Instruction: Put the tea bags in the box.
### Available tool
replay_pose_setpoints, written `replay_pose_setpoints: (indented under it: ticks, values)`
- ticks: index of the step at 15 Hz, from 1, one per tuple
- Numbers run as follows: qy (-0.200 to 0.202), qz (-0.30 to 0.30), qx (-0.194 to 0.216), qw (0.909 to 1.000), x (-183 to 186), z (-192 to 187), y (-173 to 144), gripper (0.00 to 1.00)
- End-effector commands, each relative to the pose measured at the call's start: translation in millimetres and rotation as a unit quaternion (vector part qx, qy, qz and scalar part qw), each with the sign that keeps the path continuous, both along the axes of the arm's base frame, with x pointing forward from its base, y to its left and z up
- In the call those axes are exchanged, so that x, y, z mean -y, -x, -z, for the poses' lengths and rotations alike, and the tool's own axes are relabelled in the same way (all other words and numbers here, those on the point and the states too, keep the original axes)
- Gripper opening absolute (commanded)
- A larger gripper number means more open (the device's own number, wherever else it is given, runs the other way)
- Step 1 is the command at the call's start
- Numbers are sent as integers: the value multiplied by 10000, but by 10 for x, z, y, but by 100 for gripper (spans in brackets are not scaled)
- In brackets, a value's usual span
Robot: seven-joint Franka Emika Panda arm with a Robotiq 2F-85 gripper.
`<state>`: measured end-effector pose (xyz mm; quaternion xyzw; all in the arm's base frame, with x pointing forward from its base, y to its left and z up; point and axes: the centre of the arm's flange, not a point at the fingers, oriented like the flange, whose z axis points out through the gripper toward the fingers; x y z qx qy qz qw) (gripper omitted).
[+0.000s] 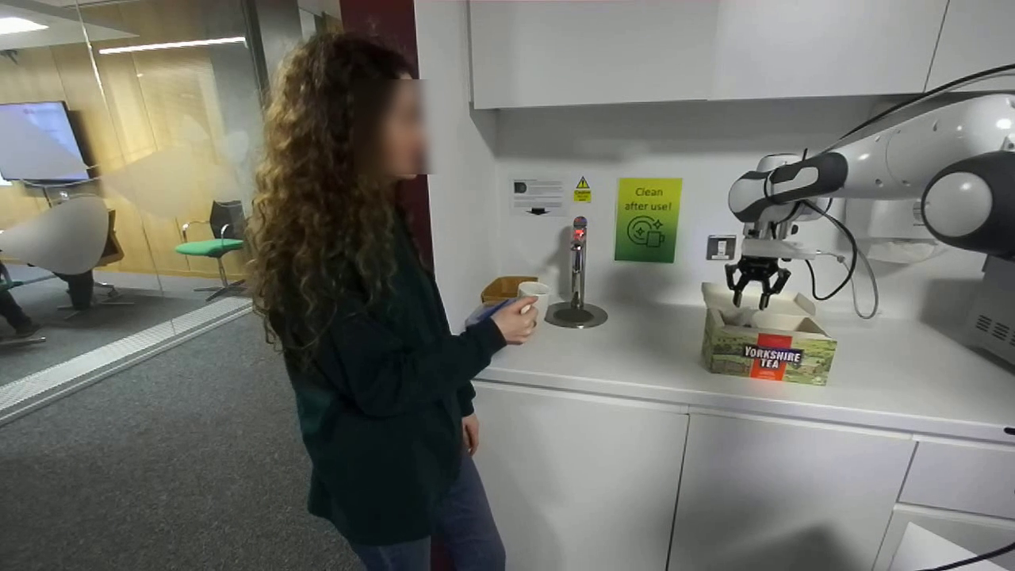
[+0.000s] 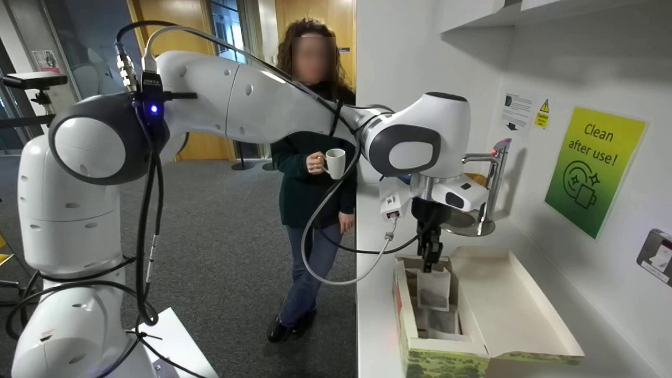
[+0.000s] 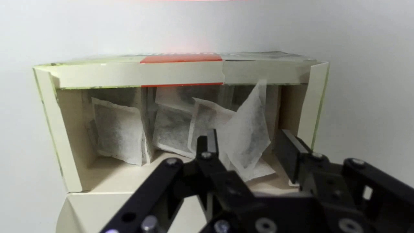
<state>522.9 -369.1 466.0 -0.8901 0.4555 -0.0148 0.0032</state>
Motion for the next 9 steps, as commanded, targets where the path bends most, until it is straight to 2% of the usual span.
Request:
replay_pose_setpoints:
  ticks: [1,2,3,9]
  values:
    - [-2,44,147,9999,-177,-73,155,87]
    - [6,26,161,9999,-197,-82,146,95]
    - [9,8,177,9998,-214,-84,139,99]
    - [57,12,233,9997,-315,-3,-32,100]
